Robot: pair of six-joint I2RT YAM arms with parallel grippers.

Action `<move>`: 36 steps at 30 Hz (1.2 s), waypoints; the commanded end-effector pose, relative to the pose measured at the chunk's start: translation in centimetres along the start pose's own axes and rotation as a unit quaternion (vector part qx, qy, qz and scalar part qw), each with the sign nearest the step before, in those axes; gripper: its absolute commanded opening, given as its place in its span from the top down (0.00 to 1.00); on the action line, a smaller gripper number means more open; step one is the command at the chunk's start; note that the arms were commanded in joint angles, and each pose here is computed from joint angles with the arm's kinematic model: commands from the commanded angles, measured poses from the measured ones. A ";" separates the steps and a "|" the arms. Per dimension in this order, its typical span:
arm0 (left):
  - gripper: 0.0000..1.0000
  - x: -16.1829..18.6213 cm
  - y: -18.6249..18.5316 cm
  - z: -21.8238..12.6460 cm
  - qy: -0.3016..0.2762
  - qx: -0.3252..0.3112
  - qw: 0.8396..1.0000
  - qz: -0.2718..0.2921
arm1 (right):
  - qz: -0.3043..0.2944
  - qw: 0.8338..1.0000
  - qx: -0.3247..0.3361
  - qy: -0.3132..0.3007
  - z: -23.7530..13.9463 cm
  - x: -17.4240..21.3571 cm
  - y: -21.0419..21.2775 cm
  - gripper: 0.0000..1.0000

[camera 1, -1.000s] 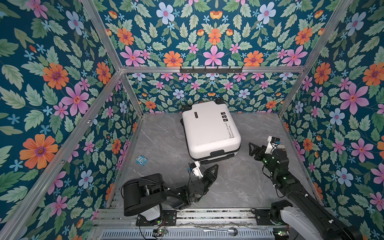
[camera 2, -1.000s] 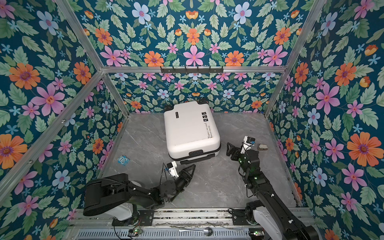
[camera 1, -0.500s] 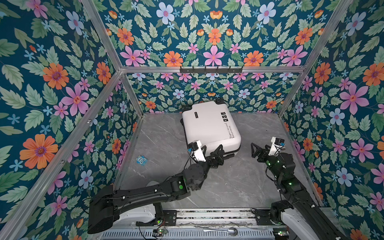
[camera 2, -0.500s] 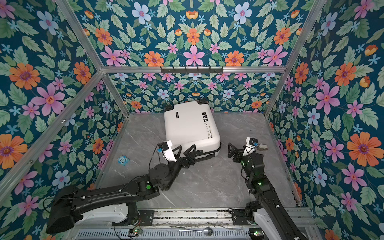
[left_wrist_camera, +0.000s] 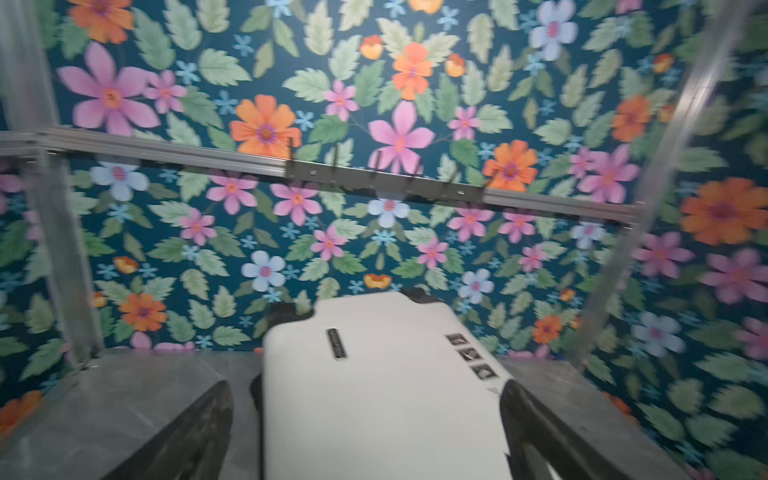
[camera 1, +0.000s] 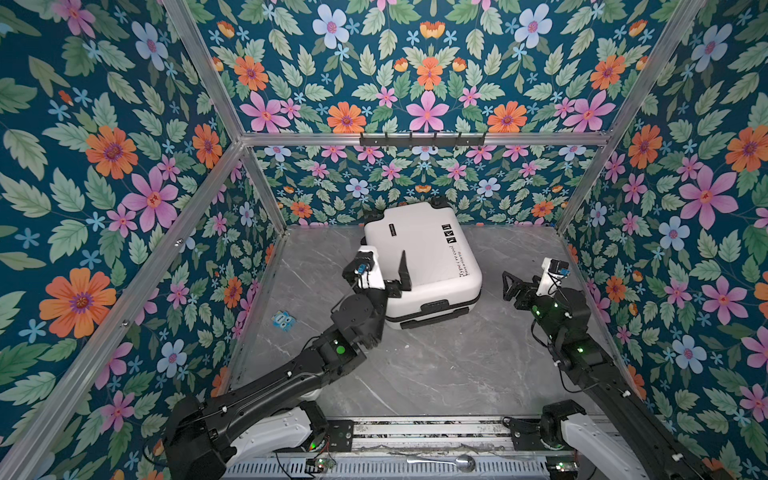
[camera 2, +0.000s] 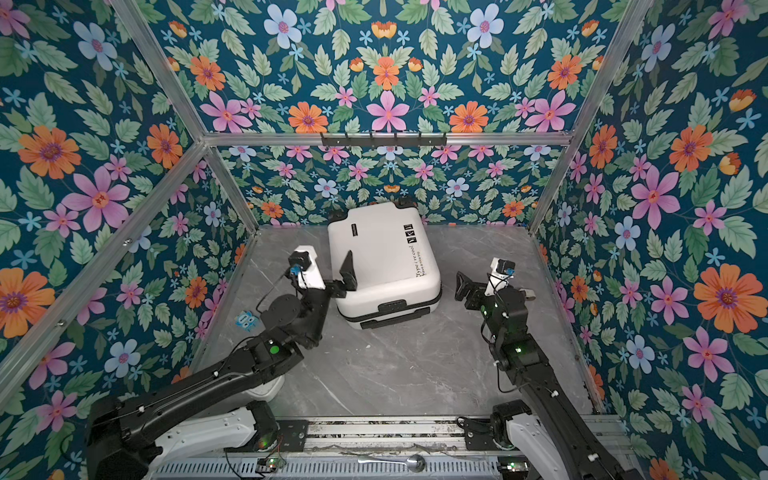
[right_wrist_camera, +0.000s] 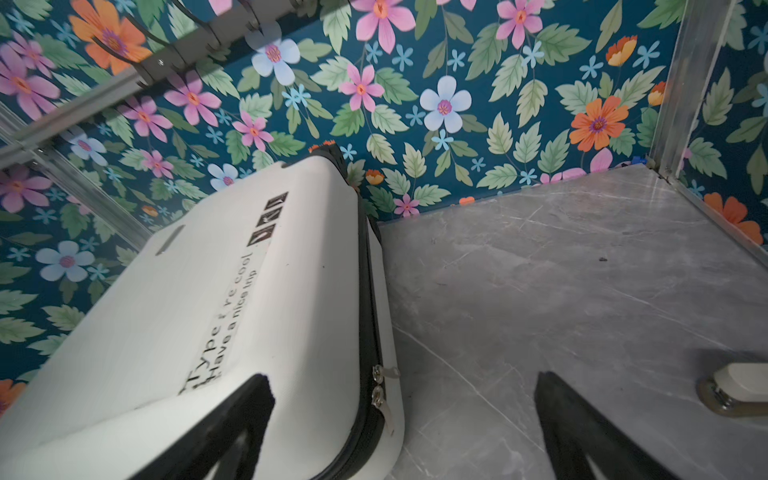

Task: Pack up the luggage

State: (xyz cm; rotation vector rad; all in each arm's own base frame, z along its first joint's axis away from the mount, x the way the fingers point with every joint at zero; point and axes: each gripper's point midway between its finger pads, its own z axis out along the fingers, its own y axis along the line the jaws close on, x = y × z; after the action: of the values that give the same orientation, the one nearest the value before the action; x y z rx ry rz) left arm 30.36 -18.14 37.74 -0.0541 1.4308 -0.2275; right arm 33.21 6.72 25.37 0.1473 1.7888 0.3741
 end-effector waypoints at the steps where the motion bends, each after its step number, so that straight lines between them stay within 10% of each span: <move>1: 0.00 0.6 4.1 2.7 -0.008 -0.045 0.999 -0.007 | -0.042 0.999 0.020 0.010 1.7 -0.5 -0.3 0.01; 13: 0.00 15.4 21.5 0.4 0.113 -0.260 0.958 0.051 | -0.110 0.977 0.178 0.039 2.8 4.2 -7.4 0.01; 36: 0.00 19.0 25.2 -0.9 0.108 -0.281 0.945 0.130 | -0.140 0.967 0.209 -0.035 1.4 6.4 -10.0 0.01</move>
State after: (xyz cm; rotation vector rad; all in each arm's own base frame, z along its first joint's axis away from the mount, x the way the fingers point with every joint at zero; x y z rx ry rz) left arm 34.09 3.36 12.48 -0.3304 1.7687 0.4314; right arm 33.02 -0.82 13.61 0.2163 1.8745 -0.2248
